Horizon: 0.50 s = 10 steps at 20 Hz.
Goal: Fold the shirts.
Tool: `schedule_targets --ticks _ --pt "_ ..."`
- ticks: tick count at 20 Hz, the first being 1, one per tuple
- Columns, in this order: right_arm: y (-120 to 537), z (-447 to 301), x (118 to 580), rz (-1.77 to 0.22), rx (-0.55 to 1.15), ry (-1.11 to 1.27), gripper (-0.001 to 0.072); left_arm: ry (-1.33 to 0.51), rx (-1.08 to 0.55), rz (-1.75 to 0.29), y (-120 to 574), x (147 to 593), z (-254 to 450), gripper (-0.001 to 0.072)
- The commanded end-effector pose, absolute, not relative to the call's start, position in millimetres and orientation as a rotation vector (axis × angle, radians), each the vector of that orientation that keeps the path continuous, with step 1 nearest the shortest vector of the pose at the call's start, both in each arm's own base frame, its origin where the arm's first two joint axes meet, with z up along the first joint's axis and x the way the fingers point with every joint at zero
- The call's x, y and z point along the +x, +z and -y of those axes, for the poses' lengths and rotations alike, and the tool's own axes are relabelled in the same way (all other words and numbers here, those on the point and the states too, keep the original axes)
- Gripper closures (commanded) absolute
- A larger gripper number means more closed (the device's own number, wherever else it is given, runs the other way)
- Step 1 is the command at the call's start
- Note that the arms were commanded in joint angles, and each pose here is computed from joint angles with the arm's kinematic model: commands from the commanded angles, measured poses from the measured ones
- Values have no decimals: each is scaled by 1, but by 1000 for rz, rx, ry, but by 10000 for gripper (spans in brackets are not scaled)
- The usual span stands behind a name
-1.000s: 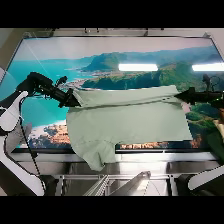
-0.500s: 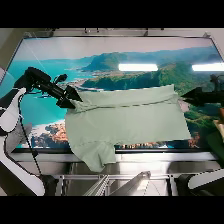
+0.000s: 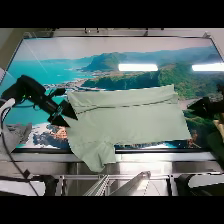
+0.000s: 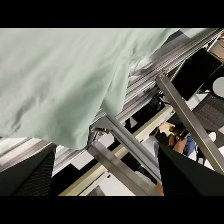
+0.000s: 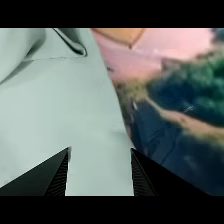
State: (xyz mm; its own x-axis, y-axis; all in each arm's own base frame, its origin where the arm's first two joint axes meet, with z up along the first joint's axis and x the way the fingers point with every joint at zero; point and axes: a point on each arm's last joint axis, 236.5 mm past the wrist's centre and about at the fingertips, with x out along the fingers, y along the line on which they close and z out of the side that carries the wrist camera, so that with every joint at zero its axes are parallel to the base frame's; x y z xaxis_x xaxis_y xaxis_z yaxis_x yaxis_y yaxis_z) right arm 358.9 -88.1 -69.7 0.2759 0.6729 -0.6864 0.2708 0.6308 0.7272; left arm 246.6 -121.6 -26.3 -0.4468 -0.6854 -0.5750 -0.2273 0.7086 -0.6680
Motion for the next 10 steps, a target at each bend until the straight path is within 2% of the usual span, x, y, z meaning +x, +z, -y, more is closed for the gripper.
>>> schedule_targets --ticks 1,5,7,10 --pt "-60 84 362 -1249 967 339 281 -444 -771 -1931 -57 178 133 20" --pt "-52 81 368 -1220 990 355 281 -308 -1123 -1599 -73 179 166 21" --pt "-52 81 368 -1220 990 354 281 -246 -1149 -1571 -90 164 164 21" --pt "-52 81 368 -1220 990 354 281 -250 -1146 -1546 -93 151 165 22"
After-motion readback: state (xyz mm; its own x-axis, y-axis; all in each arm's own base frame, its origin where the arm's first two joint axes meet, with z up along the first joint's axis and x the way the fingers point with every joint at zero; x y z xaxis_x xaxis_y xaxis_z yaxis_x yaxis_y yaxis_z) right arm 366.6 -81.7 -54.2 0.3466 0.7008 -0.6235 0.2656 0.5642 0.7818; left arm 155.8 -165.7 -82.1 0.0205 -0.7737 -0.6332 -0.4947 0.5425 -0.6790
